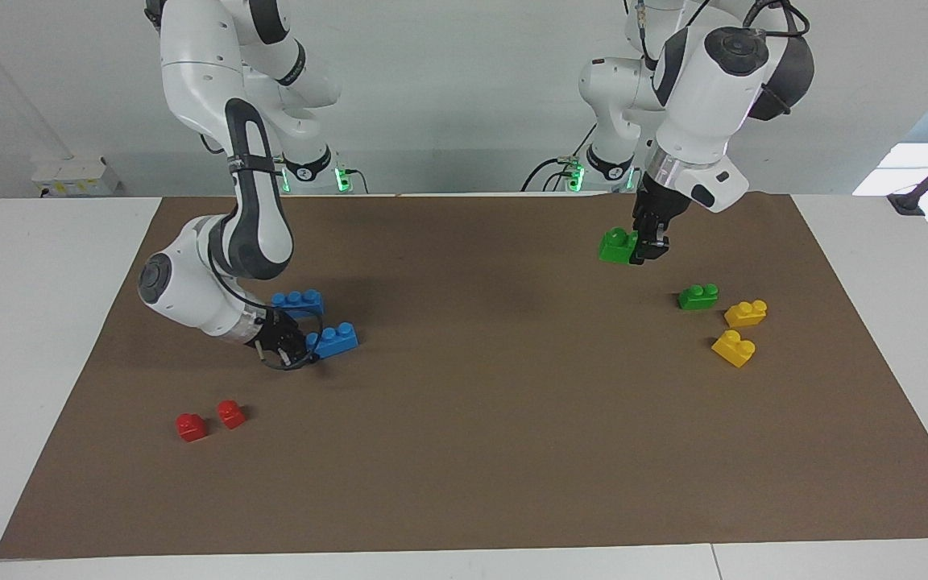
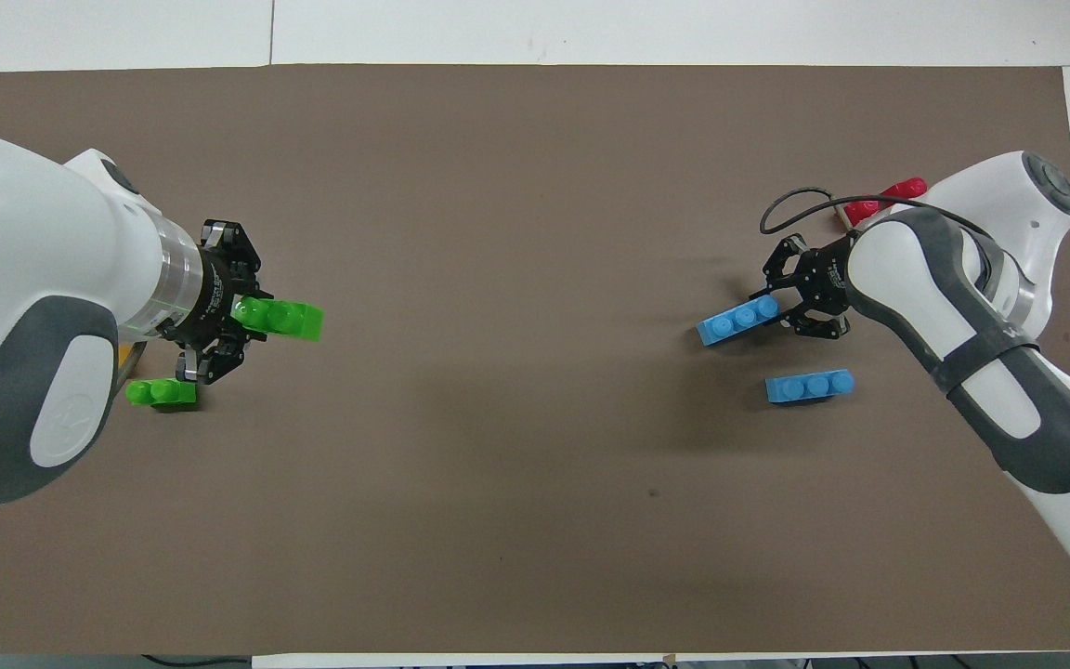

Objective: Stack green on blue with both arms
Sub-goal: 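Lift the blue brick with the right gripper toward the table center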

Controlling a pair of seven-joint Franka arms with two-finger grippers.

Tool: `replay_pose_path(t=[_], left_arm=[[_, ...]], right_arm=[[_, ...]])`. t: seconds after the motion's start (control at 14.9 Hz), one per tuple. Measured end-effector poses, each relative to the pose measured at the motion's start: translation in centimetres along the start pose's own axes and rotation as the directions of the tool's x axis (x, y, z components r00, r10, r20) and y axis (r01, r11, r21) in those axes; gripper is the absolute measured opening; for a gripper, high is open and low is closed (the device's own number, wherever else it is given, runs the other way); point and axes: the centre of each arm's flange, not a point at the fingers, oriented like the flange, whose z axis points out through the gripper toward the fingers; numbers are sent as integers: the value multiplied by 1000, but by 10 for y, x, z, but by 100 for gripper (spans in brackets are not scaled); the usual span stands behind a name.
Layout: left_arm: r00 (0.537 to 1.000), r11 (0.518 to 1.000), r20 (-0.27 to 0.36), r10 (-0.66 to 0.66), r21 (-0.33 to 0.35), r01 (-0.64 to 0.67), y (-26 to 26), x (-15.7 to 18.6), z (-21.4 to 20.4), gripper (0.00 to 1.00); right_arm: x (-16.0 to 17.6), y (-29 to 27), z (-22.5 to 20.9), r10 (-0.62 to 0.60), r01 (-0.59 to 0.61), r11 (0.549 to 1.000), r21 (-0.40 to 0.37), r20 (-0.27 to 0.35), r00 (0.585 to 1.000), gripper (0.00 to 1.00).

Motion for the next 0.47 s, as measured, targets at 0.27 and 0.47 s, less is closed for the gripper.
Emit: replay_pose_path(t=[0.27,0.47], left_arm=[[1000,1000,0,-5,0,5,0,-1,0,34],[1000,1000,0,-6,0,6,0,-1,0,34]], right_arm=[[-117,-38,-41,88,-87,995,45,-6,996,35],[-205,-55,-33,182,-180,979,99,-16,983,35]])
